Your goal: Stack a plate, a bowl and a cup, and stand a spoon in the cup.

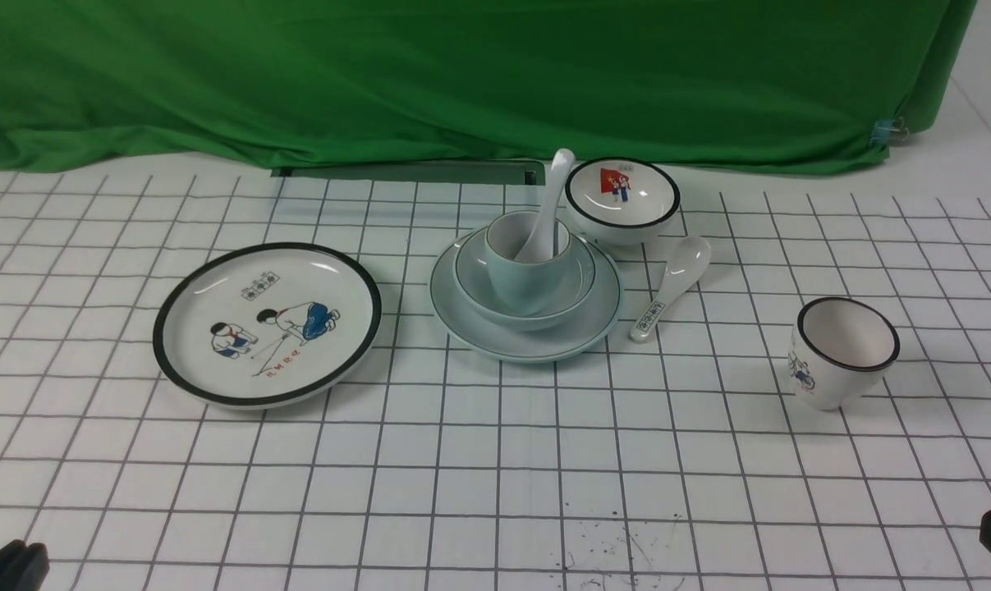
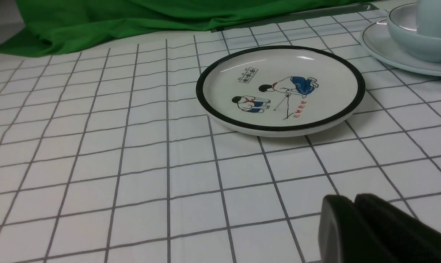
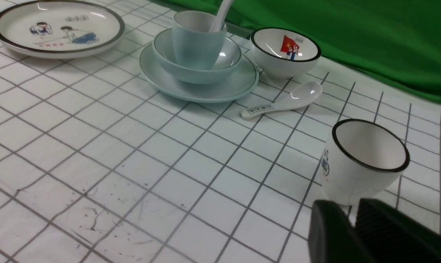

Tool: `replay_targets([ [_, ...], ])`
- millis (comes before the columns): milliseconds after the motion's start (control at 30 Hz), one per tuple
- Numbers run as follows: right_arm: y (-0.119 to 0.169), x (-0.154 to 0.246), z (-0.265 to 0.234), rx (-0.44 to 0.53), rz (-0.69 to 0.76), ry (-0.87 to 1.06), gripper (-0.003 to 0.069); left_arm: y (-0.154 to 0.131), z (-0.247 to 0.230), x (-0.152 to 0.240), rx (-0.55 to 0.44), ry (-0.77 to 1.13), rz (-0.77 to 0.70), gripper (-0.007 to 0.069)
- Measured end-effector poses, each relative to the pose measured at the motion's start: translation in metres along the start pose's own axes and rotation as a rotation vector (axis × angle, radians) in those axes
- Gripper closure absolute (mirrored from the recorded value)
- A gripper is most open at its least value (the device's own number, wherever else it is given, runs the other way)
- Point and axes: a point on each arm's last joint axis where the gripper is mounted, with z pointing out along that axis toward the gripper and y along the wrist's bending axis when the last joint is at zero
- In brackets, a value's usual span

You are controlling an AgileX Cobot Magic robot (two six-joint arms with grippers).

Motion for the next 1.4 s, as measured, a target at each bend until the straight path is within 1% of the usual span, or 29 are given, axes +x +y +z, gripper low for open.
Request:
replay_targets([
  [333,0.0,0.002,-0.001,0.0,0.0,-0.013,0.0491,0.0,0.0,0.0,0.0,0.0,0.006,0.0635],
  [467,0.001,0.015,-0.004,0.035,0.018,-0.04,0.0486,0.0,0.0,0.0,-0.001,0.0,0.009,0.0635],
  [600,-0.003,0.045,-0.005,0.192,0.09,-0.046,0.0479,0.001,0.0,0.0,-0.006,0.001,0.019,0.0634],
  [667,-0.003,0.057,-0.005,0.26,0.162,-0.042,0.0474,0.001,0.0,0.0,-0.006,0.001,0.02,0.0634],
  [700,-0.004,0.06,-0.005,0.29,0.205,-0.044,0.0472,0.001,0.0,0.0,-0.007,0.001,0.021,0.0634],
  [733,-0.004,0.061,-0.004,0.295,0.213,-0.043,0.0472,0.001,0.0,0.0,-0.007,0.001,0.021,0.0634],
  [767,-0.006,0.063,-0.005,0.338,0.256,-0.037,0.0471,0.001,0.0,0.0,-0.007,0.001,0.022,0.0634],
  [833,-0.007,0.064,-0.005,0.371,0.275,-0.031,0.0466,0.001,0.0,0.0,-0.008,0.001,0.024,0.0634],
  [900,-0.008,0.065,-0.006,0.386,0.27,-0.028,0.0463,0.001,0.0,0.0,-0.009,0.001,0.027,0.0634],
  [1100,-0.008,0.065,-0.006,0.384,0.276,-0.03,0.046,0.001,0.0,0.0,-0.01,0.002,0.03,0.0634],
  [1400,-0.008,0.065,-0.006,0.382,0.276,-0.029,0.0432,0.001,0.0,0.0,-0.01,0.002,0.03,0.0634],
])
